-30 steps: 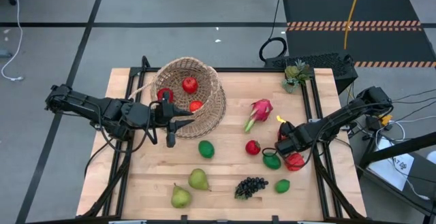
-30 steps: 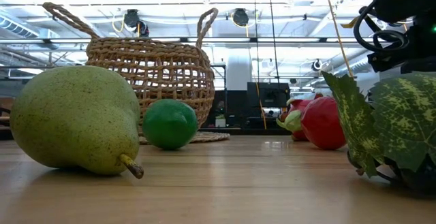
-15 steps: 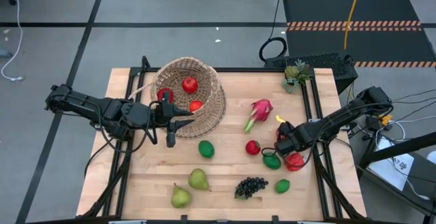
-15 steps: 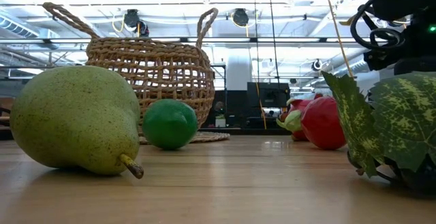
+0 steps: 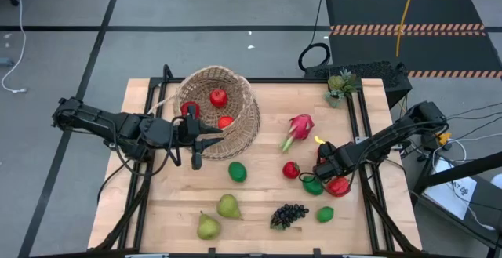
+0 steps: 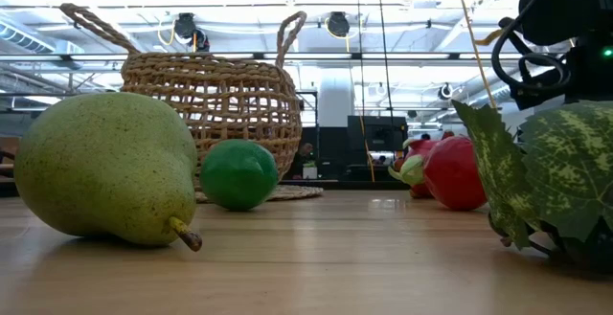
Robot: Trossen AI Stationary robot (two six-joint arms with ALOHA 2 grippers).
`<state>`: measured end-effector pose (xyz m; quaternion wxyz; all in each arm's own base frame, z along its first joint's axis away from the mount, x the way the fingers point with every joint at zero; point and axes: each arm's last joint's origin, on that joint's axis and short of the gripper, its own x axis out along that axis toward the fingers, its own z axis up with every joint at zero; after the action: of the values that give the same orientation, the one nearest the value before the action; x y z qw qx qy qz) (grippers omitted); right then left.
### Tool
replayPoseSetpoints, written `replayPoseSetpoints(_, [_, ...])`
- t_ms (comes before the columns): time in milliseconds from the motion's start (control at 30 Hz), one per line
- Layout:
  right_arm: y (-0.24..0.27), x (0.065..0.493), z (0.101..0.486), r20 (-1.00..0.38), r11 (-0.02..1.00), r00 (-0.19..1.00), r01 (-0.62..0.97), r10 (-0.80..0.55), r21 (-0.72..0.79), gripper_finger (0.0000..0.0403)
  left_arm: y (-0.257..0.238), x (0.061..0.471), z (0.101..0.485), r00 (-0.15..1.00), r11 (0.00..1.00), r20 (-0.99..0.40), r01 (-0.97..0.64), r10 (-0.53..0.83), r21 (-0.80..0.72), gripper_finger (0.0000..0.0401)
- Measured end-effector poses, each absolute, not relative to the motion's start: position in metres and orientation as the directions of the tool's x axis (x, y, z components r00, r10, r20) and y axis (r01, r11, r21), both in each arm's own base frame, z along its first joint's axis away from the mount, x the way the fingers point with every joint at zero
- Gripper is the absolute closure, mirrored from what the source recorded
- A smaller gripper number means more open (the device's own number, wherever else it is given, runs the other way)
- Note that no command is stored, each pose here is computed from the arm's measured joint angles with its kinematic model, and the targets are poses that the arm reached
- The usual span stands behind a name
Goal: Build produce basket
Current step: Put the apple into the basket
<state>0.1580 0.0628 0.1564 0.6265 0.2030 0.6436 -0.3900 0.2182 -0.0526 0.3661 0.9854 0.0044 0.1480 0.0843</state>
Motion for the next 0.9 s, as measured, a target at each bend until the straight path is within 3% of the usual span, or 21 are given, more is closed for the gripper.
replayPoseSetpoints(333, [0.0621,0.1589,0.1565,-0.960,0.608,-0.115,0.753,-0.255,-0.251,0.0304,-0.0526,0.2182,0.3661,0.942,0.986,-0.291,-0.164,0.167,0.036,0.0293])
replayPoseSetpoints(700, [0.0621,0.1589,0.1564,-0.960,0.605,-0.115,0.756,-0.254,-0.251,0.0393,-0.0526,0.2182,0.3661,0.942,0.986,-0.291,-0.164,0.167,0.036,0.0293])
replayPoseSetpoints(900, [0.0633,0.1612,0.1618,-0.967,0.609,-0.090,0.762,-0.238,-0.221,0.0397,-0.0526,0.2182,0.3661,0.942,0.986,-0.291,-0.164,0.167,0.037,0.0293])
